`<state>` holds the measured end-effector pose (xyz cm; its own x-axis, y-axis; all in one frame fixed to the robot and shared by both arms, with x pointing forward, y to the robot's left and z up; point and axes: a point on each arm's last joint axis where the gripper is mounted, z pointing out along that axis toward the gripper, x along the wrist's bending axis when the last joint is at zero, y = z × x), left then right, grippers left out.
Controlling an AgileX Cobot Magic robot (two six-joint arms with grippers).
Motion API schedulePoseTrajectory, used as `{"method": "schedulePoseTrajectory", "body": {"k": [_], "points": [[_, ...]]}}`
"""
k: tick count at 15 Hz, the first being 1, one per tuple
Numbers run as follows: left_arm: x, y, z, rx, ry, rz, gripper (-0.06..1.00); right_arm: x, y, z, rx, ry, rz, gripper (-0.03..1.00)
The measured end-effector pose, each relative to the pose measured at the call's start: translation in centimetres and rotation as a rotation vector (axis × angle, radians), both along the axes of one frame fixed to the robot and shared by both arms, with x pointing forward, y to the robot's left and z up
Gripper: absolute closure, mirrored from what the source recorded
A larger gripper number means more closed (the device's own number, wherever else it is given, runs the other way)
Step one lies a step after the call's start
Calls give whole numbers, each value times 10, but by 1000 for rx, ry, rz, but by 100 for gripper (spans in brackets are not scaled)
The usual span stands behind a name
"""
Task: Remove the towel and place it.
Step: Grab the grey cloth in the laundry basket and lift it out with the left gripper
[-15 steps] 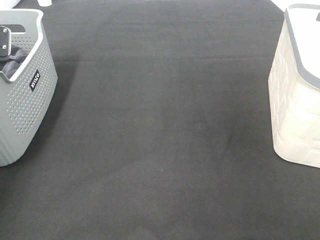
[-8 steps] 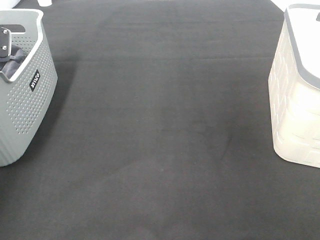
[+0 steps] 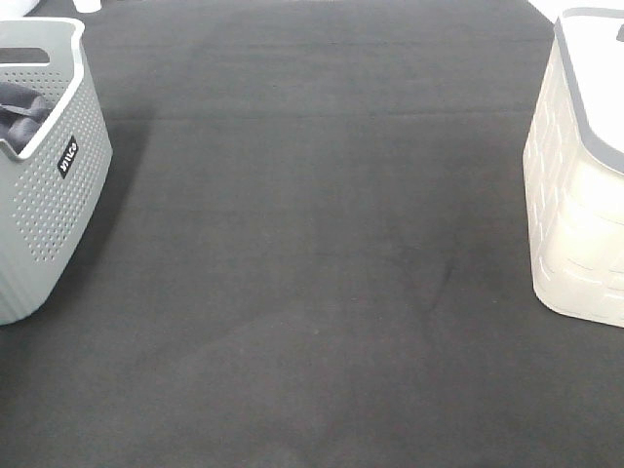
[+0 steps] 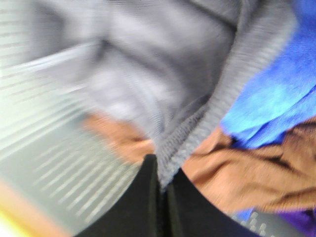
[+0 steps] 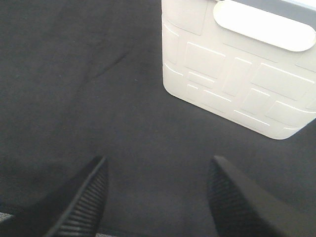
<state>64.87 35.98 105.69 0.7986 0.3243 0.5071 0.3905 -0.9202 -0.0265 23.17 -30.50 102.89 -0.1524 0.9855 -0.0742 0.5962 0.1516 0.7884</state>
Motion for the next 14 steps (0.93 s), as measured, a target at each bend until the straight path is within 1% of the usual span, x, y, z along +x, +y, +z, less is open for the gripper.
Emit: {"method": "schedulePoseTrajectory", "body": {"k": [2,6,8,10,12,14], "points": [[-18,-5,40,-42,-101,8,94,0,0,0,0,0,0,38],[-67,-22,117,-178,-323,5,94,0,0,0,0,0,0,38],[-93,-26,146,-193,-414,-5,94,0,0,0,0,0,0,38],[-116,-30,169,-201,-487,-14,94,0,1,0,6,1,4,38],[-130,-33,182,-225,-533,-19,94,0,2,0,24,4,15,38],[-141,-37,191,-285,-573,2,94,-2,5,3,51,-5,34,38]]}}
